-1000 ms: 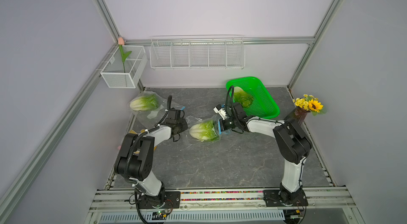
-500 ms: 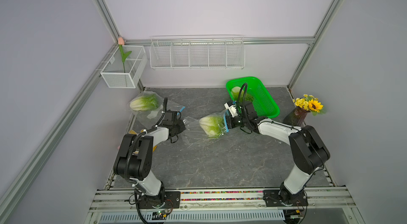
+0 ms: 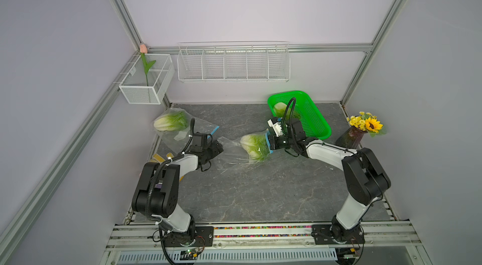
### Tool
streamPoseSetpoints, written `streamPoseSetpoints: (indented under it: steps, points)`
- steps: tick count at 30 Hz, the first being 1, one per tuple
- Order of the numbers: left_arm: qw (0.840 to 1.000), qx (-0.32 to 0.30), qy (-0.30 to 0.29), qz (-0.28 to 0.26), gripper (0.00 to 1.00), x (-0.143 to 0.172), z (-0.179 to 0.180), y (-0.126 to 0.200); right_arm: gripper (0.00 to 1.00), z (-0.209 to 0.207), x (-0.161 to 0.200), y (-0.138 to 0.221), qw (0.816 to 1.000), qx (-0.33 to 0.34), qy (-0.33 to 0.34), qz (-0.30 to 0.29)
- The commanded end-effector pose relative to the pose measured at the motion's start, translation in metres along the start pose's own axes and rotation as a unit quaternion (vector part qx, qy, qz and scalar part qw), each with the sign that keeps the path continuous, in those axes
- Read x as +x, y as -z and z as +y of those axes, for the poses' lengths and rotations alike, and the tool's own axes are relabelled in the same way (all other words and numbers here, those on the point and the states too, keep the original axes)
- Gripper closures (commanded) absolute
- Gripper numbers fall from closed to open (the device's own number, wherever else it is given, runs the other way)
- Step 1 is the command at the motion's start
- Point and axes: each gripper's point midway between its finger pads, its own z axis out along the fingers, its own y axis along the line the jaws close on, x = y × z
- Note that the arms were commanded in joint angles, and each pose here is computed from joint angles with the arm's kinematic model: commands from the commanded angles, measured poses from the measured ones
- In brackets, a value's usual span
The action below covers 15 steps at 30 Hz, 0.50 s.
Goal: Open the zip-top bag and take out the chinese cabbages
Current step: Pick up the Chinese cabbage from the zipper food storage bag.
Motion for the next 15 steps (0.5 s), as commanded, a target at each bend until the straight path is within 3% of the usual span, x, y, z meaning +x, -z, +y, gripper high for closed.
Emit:
streamPoseSetpoints:
  steps: [1,4,9,11,13,15]
  points:
    - [1.0,0.016,0.022,0.012,0.13,0.012,-0.008,-0.001,0.85,0.013,0.005,-0.014,0.999,-0.028,0.003,0.024]
    - [0.999,0.017,0.019,0.026,0.29,0.019,-0.014,-0.009,0.78,0.015,0.015,-0.025,0.998,-0.036,-0.002,0.047]
    - [0.999,0.016,0.022,0.041,0.73,0.023,-0.02,-0.021,0.49,0.007,0.021,-0.028,0.999,-0.016,-0.003,0.048]
    - [0.999,0.018,0.02,0.044,0.87,0.024,-0.021,-0.023,0.43,0.004,0.024,-0.03,0.999,-0.012,-0.006,0.05]
    - [0.999,0.02,0.019,0.047,0.97,0.026,-0.022,-0.024,0.41,0.004,0.025,-0.035,0.999,-0.011,-0.009,0.052]
    - [0.998,0.022,0.016,0.05,1.0,0.027,-0.024,-0.025,0.41,0.003,0.024,-0.04,0.999,-0.002,-0.01,0.049]
